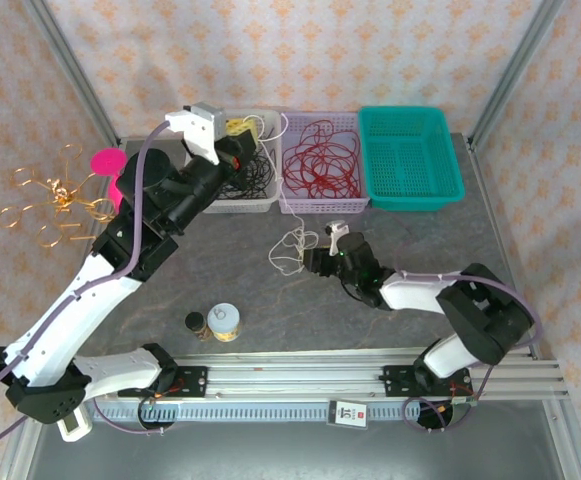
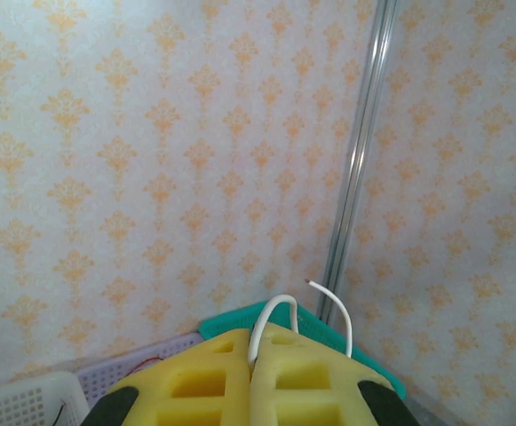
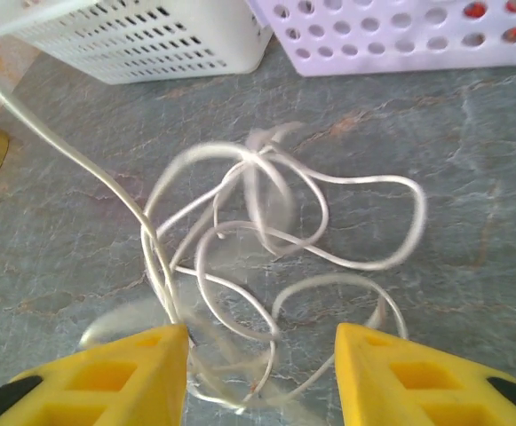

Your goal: Untangle the cables

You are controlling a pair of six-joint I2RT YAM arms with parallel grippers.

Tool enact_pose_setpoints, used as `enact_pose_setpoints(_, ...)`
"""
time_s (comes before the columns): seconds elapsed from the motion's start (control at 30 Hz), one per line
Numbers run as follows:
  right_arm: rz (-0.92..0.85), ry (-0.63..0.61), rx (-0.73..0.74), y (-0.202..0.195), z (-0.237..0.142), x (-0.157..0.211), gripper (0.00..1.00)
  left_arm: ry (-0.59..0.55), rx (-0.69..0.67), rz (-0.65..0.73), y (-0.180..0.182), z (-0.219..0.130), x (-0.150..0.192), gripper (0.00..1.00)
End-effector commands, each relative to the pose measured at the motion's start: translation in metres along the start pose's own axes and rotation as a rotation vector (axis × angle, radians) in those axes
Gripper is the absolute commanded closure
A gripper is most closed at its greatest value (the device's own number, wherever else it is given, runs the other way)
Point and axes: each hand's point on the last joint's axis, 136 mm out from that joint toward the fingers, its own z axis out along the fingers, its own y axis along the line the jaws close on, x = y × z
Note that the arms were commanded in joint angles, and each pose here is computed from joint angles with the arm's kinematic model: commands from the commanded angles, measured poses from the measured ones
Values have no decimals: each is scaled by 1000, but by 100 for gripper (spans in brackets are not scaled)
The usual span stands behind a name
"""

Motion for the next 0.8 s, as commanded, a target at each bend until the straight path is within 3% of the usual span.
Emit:
enact_pose_setpoints(0.0,-44,-65,37,-1,-8,-18,53,-38,7,46,-4,-1,-21,100)
enact_pose_setpoints(0.37,-92,-41,98,-12,-7,-14,46,-340,43,52,-15,-23,-121,100)
enact_pose_setpoints(0.53,-136,-99,131,-6,-33,-41,43,-404,69,66,-19,-33,-133,100)
enact_pose_setpoints(0.77,-328,-224,-81,72,-92,-118,24,-364,69,75,-20,-22,-119,100)
